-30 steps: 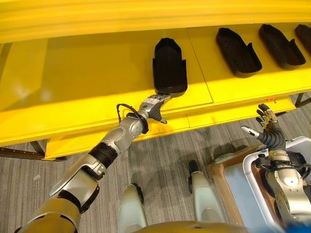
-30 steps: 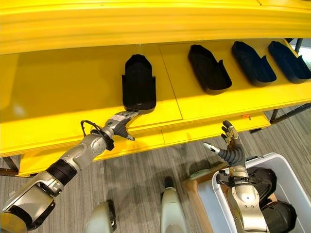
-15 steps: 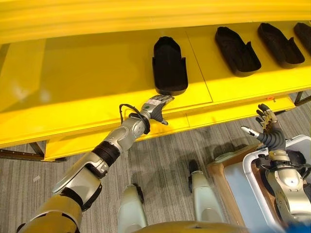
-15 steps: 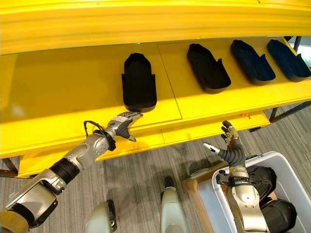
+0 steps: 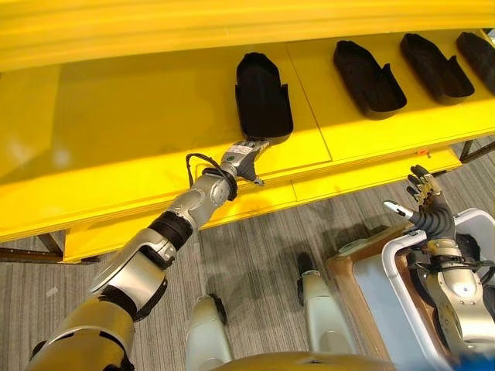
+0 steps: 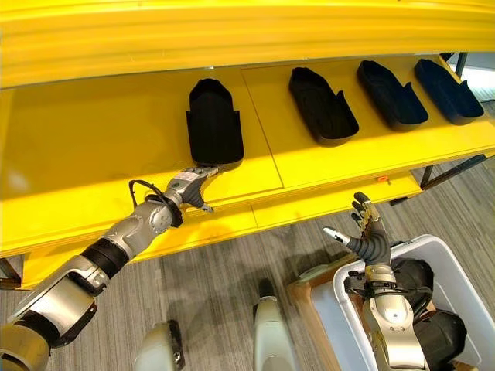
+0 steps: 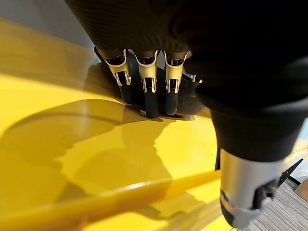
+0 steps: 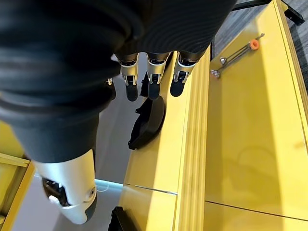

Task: Move parts from the plastic box to the shelf.

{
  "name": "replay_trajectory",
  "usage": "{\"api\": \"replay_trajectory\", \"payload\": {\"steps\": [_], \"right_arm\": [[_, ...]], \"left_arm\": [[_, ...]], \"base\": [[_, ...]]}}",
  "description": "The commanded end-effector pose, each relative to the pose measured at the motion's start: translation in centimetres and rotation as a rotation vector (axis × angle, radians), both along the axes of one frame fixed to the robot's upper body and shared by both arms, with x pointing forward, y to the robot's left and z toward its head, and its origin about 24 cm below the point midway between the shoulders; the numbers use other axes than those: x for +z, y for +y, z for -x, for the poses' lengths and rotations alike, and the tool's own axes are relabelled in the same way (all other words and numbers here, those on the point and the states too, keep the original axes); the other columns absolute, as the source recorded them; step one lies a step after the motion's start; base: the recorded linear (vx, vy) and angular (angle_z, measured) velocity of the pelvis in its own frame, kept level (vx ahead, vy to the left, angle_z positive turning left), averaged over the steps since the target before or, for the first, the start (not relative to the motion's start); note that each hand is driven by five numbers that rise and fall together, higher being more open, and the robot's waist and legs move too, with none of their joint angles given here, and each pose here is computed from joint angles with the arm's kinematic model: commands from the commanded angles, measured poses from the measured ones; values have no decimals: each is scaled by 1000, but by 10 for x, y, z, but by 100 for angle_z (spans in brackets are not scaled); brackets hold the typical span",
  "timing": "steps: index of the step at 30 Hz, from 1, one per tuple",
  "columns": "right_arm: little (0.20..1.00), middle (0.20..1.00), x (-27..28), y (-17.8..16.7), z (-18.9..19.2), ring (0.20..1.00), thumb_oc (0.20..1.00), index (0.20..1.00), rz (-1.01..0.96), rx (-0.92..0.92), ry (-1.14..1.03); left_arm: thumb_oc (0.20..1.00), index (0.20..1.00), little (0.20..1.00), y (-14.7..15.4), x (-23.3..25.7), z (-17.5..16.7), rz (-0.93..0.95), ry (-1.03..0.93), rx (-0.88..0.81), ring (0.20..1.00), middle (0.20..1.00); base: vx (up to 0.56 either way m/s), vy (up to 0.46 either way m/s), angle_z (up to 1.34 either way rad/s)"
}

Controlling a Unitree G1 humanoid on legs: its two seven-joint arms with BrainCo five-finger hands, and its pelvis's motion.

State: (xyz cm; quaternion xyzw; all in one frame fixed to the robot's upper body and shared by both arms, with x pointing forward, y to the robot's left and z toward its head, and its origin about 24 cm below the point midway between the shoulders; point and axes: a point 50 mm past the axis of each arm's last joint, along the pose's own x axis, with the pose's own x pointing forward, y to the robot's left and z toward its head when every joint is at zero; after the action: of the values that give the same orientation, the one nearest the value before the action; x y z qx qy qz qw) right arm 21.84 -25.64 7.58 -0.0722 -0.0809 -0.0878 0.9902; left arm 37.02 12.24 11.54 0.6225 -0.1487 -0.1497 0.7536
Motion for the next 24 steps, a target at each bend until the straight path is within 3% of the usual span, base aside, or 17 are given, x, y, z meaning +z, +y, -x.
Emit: {"api": "replay_trajectory", "payload": {"steps": [1,24], "right_arm": [[1000,1000,30,-11,3,1000,1000,1000,52,7,-130],[1000,1000,34,-16,7,1000,1000,1000,68,0,-141]], "left_arm": [[1000,1000,1000,2,27,-13,-14,-95,15,1000,1000],[1000,1000,1000,3,45,-24,-28,-125,48,1000,1000]], "base": [[0,0,0],[0,0,0]]}}
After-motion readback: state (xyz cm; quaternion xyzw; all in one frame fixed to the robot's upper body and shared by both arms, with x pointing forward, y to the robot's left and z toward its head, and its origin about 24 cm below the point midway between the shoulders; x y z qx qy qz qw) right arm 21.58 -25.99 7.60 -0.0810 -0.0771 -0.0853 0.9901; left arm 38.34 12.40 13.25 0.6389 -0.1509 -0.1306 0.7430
